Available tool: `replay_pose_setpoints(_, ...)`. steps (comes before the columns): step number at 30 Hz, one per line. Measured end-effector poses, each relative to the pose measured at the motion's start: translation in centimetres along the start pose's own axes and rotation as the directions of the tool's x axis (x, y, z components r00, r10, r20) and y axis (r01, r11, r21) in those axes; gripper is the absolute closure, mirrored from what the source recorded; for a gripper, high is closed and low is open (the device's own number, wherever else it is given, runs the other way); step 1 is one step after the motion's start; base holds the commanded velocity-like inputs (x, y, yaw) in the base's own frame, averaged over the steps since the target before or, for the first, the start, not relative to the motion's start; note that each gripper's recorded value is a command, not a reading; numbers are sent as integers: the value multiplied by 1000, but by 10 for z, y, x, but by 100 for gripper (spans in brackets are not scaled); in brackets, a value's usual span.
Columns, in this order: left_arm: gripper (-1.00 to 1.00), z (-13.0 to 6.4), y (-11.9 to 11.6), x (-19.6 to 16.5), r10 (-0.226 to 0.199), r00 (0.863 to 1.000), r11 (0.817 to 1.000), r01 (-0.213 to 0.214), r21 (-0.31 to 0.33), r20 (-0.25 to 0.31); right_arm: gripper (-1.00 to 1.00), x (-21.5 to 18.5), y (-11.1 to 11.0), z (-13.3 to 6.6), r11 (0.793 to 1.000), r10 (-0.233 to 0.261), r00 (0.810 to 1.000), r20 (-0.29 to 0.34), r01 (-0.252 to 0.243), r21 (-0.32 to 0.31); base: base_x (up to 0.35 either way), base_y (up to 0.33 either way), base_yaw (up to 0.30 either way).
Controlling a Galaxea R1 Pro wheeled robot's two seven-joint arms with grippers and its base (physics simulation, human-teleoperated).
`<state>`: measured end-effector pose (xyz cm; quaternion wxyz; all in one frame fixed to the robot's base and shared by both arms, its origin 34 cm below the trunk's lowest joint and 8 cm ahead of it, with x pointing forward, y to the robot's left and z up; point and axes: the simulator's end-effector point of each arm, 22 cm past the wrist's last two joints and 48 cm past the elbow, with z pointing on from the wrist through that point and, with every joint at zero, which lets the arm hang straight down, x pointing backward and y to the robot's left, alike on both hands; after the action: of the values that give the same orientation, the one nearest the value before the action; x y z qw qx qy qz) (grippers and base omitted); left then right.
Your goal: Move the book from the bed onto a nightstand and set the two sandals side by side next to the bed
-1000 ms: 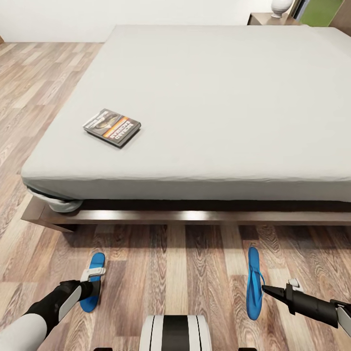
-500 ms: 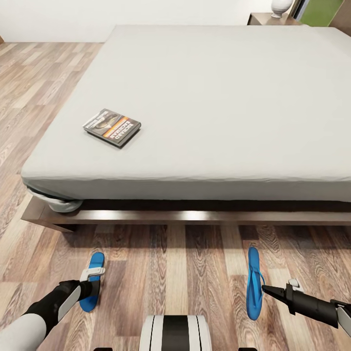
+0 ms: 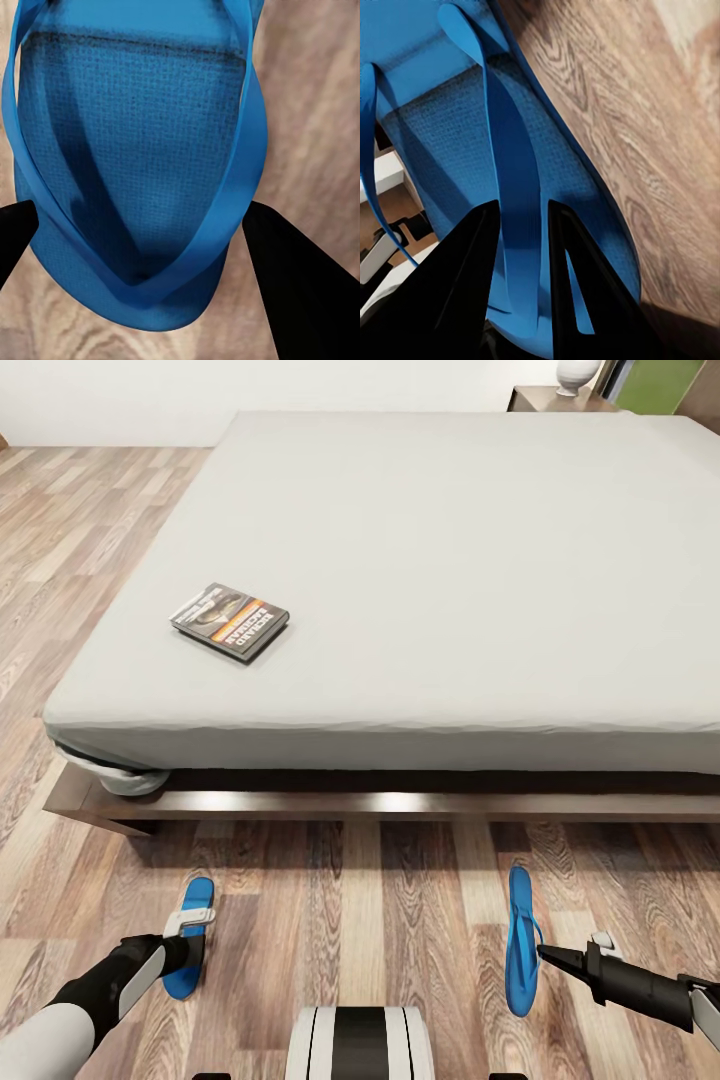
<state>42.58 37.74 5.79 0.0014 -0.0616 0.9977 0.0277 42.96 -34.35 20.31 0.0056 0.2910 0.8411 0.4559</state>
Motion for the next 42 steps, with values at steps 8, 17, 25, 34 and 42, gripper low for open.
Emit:
replay_pose_setpoints(8,100,0,1,0,0,1000,1000,0,-2,-1,100,1,-1,0,1000,1,1000,-1,-1,1,0,0,0)
replay_pose_setpoints(17,100,4,1,6,0,1000,1000,0,-2,-14,100,2,-6,2,1000,11,1000,-6,-11,7,0,0,0)
replay_pose_setpoints(25,100,4,0,6,-1,1000,1000,1,-1,-14,100,2,-6,2,1000,10,1000,-6,-10,7,0,0,0)
replay_pose_setpoints(34,100,7,1,9,0,1000,1000,0,-2,-22,100,3,-9,3,1000,17,1000,-8,-17,11,0,0,0)
replay_pose_setpoints(42,100,7,1,9,0,1000,1000,0,-2,-22,100,4,-9,3,1000,17,1000,-9,-17,11,0,0,0)
